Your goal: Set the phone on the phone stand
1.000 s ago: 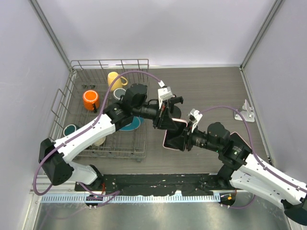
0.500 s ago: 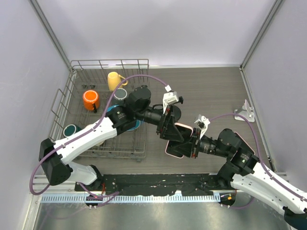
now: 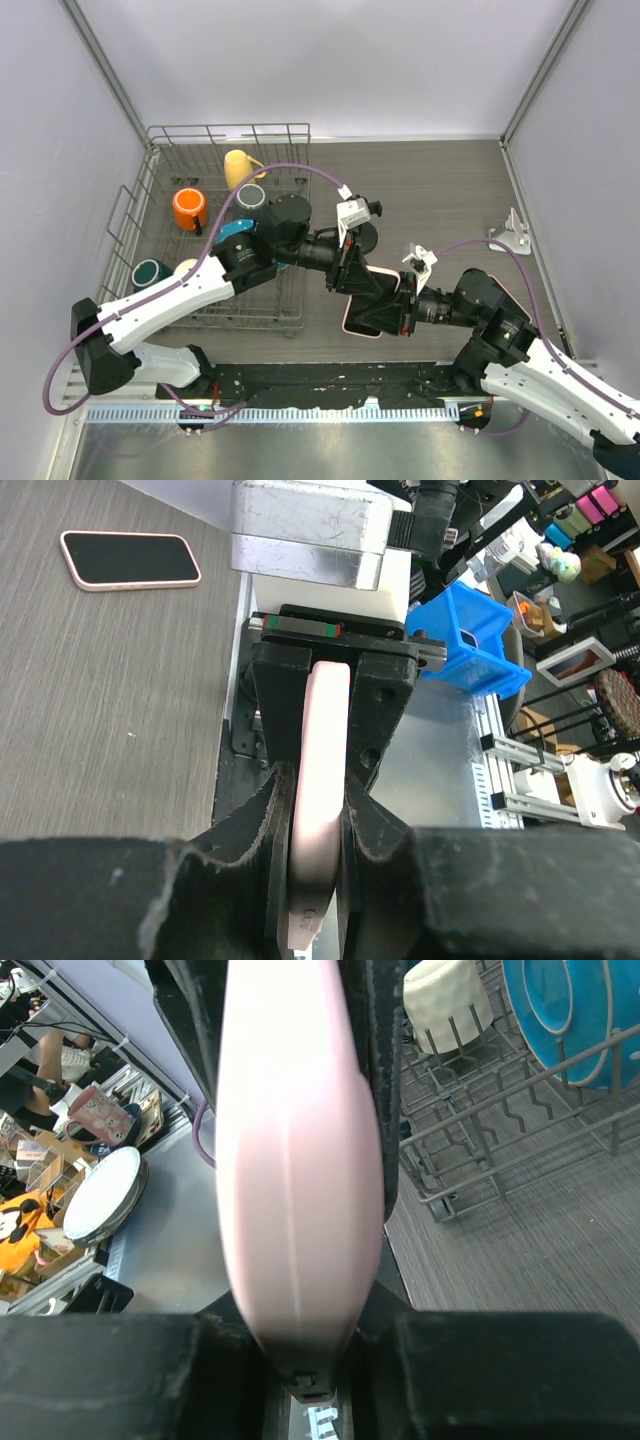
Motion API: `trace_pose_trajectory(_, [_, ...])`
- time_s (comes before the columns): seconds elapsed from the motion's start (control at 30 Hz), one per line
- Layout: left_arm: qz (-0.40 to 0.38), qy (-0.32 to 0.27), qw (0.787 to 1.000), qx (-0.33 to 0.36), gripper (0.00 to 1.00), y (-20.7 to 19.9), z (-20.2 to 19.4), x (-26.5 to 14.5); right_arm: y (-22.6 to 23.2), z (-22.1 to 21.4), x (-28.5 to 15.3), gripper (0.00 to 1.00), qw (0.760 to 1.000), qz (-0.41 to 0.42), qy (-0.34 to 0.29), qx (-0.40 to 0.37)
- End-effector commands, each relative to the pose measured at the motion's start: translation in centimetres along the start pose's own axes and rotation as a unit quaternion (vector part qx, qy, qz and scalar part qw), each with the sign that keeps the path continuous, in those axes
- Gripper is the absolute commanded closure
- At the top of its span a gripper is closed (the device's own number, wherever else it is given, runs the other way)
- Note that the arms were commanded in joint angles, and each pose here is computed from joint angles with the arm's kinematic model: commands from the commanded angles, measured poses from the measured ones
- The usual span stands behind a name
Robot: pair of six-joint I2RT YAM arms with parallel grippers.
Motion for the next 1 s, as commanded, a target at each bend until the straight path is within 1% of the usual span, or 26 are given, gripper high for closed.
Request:
trace_pose_trajectory(0.0, [0.006,-0.056,0.998,0.011,0.83,-1.3,2.5,-1.0,0.5,1.9,0.4,1.00,0.999,0.002,-0.035,-0.016])
trace_pose_trajectory(0.03, [0.002,-0.059,0.998,0.012,0.89,-1.5,2.6,-1.0,0.4,1.9,0.5,1.00,0.999,-0.002,-0.035,-0.014])
trace_pose_trajectory(0.07, [0.002,-0.063,0.998,0.013,1.00,-1.6,2.7,-1.1,0.3,2.0,0.5,1.00,0.999,-0.007,-0.039,-0.013])
trace_pose_trajectory(0.1, [0.010,-0.069,0.997,0.016,1.00,-1.7,2.9,-1.4,-0.5,2.1,0.5,0.78,0.998,-0.032,-0.047,-0.011])
trace_pose_trajectory(0.13, [0.041,-0.077,0.996,0.018,1.00,-1.1,3.1,-1.6,-0.7,2.5,0.4,0.63,0.997,-0.050,-0.055,-0.010])
trace_pose_trajectory(0.17, [0.072,-0.083,0.994,0.020,1.00,-0.6,3.4,-2.0,-1.2,2.7,0.3,0.51,0.995,-0.073,-0.061,-0.009])
trace_pose_trajectory(0.2, [0.108,-0.080,0.991,0.025,1.00,-0.2,3.4,-2.7,-2.2,2.4,0.0,0.43,0.992,-0.111,-0.059,-0.002])
trace_pose_trajectory(0.23, [0.143,-0.083,0.986,0.027,1.00,0.3,3.7,-3.4,-3.0,3.1,-0.4,0.33,0.985,-0.150,-0.080,-0.006])
trace_pose_trajectory(0.27, [0.222,-0.104,0.969,0.033,1.00,1.7,5.1,-4.5,-3.4,3.4,-0.8,0.30,0.981,-0.173,-0.092,-0.006])
trace_pose_trajectory(0.3, [0.268,-0.083,0.960,0.030,1.00,2.6,4.5,-5.3,-4.1,3.3,-1.2,0.26,0.975,-0.200,-0.096,-0.001])
trace_pose_trajectory(0.33, [0.312,-0.079,0.946,0.031,1.00,3.4,4.7,-6.1,-5.0,3.7,-1.8,0.24,0.964,-0.238,-0.121,0.000])
trace_pose_trajectory(0.37, [0.378,-0.091,0.921,0.035,1.00,4.3,6.0,-7.6,-5.4,4.1,-2.3,0.23,0.955,-0.259,-0.141,-0.001])
trace_pose_trajectory(0.4, [0.410,-0.071,0.909,0.032,1.00,4.9,5.5,-8.3,-6.1,4.0,-2.6,0.19,0.948,-0.280,-0.148,0.001])
trace_pose_trajectory(0.43, [0.429,-0.064,0.900,0.044,1.00,5.4,5.7,-8.8,-6.7,4.4,-2.9,0.18,0.938,-0.305,-0.163,0.000])
trace_pose_trajectory(0.47, [0.444,-0.067,0.892,0.053,1.00,5.5,6.2,-9.3,-7.8,5.2,-3.8,0.17,0.914,-0.357,-0.195,0.000])
trace_pose_trajectory(0.53, [0.451,-0.077,0.885,0.080,1.00,5.5,7.0,-9.8,-9.3,6.2,-4.7,0.13,0.877,-0.428,-0.220,-0.004])
trace_pose_trajectory(0.57, [0.455,-0.080,0.883,0.086,1.00,5.7,7.0,-9.9,-10.2,7.3,-6.0,0.12,0.836,-0.487,-0.253,-0.018])
trace_pose_trajectory(0.63, [0.459,-0.096,0.878,0.098,1.00,6.0,7.8,-10.2,-11.5,9.1,-6.0,0.11,0.794,-0.550,-0.259,-0.034])
trace_pose_trajectory(0.67, [0.458,-0.096,0.878,0.104,1.00,6.2,8.0,-10.2,-12.1,9.9,-5.8,0.11,0.784,-0.567,-0.245,-0.054])
trace_pose_trajectory(0.73, [0.447,-0.100,0.882,0.110,1.00,6.4,8.3,-10.0,-13.2,12.3,-4.5,0.16,0.787,-0.570,-0.228,-0.066])
trace_pose_trajectory(0.77, [0.443,-0.097,0.884,0.114,1.00,6.6,8.3,-9.7,-13.4,13.4,-3.9,0.20,0.796,-0.555,-0.231,-0.070])
trace_pose_trajectory(0.8, [0.436,-0.101,0.887,0.117,1.00,6.7,8.5,-9.6,-13.3,14.2,-2.7,0.31,0.828,-0.514,-0.209,-0.080])
trace_pose_trajectory(0.83, [0.431,-0.099,0.889,0.118,1.00,6.9,8.5,-9.5,-14.4,14.5,-2.2,0.34,0.838,-0.504,-0.195,-0.078])
trace_pose_trajectory(0.87, [0.430,-0.099,0.890,0.119,1.00,7.1,8.4,-9.4,-15.4,15.4,-2.9,0.36,0.840,-0.499,-0.200,-0.076])
trace_pose_trajectory(0.9, [0.429,-0.101,0.889,0.121,1.00,7.2,8.5,-9.5,-15.3,16.0,-2.0,0.39,0.867,-0.454,-0.187,-0.083])
trace_pose_trajectory(0.97, [0.427,-0.101,0.891,0.118,1.00,7.6,8.2,-9.6,-16.9,16.9,-2.3,0.42,0.874,-0.442,-0.184,-0.082])
Point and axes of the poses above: each gripper's point midway between its finger pads, its own x axis out along the fingers, its own y axis along the line the jaws close on, z = x × y, the point moved 5 cm from there along -x, back along the fingers, and after that the axes turned 11 degrees about x, right-handed, at the moved point
